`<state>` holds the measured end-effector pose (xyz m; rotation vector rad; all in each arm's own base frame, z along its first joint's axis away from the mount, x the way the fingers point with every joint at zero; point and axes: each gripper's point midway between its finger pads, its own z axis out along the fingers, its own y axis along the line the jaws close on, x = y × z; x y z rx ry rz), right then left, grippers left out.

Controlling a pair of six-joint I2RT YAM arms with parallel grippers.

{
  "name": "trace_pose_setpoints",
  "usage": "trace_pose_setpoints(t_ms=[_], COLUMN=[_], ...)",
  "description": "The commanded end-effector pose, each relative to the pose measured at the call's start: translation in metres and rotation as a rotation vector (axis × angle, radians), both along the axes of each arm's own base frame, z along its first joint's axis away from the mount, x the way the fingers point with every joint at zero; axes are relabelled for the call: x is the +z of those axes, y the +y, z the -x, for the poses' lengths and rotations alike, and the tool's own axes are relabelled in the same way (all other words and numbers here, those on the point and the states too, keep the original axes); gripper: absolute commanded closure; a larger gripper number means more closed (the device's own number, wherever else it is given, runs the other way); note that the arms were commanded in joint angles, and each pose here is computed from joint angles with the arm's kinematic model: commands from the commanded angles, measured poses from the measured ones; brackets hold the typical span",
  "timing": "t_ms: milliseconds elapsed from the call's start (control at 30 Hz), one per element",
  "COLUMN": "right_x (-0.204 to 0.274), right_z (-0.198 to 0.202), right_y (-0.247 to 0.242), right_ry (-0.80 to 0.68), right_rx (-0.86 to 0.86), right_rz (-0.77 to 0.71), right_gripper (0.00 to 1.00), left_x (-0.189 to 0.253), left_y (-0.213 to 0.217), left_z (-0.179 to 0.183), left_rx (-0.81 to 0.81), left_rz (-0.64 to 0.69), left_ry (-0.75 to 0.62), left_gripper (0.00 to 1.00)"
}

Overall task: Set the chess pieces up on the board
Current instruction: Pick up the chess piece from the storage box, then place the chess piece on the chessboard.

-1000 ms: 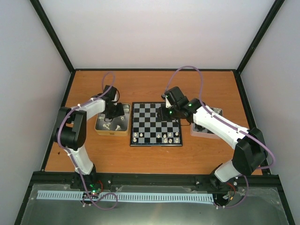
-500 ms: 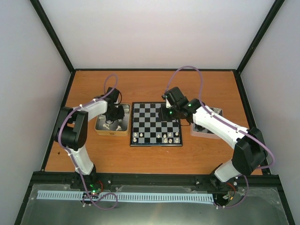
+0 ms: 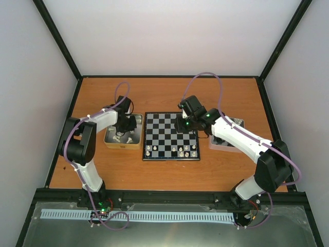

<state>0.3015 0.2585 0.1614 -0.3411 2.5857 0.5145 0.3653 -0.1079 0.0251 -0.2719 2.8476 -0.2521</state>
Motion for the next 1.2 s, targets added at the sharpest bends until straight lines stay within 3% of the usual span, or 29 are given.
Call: trace_pose_setpoints(t_ms=[0, 133, 267, 400, 600, 800, 1000, 1167], right_x=[0.006, 0.032, 0.060, 0.082, 0.113, 0.110, 0.086, 0.077], right_z=[0.000, 0.016, 0.032, 0.033, 0.036, 0.039, 0.044, 0.035], right_y=[0.005, 0.042, 0.074, 0.092, 0.112, 0.119, 0.124, 0.126], right_ry=[0.006, 0.072, 0.155, 0.207, 0.286, 0.337, 0.392, 0.400], right_rx=[0.019, 0.214, 0.359, 0.410, 0.459, 0.480, 0.484, 0.432], right_rz=[-0.024, -0.176, -0.341, -0.446, -0.618, -0.631, -0.545, -0.525], right_gripper=[0.61, 0.57, 0.51, 0.47, 0.45, 0.47, 0.54, 0.78], left_x=[0.004, 0.049, 0.117, 0.168, 0.206, 0.217, 0.219, 0.215], left_y=[0.004, -0.006, -0.058, -0.089, -0.110, -0.114, -0.116, -0.114], left_z=[0.012, 0.015, 0.042, 0.075, 0.112, 0.121, 0.124, 0.123], left_rx=[-0.060, -0.174, -0.485, -0.690, -0.875, -0.934, -0.951, -0.936], left_rz=[-0.035, 0.017, 0.289, 0.507, 0.714, 0.760, 0.784, 0.759], left_ry=[-0.001, -0.128, -0.327, -0.459, -0.564, -0.603, -0.601, -0.604], left_gripper=[0.92, 0.93, 0.91, 0.91, 0.91, 0.91, 0.91, 0.91])
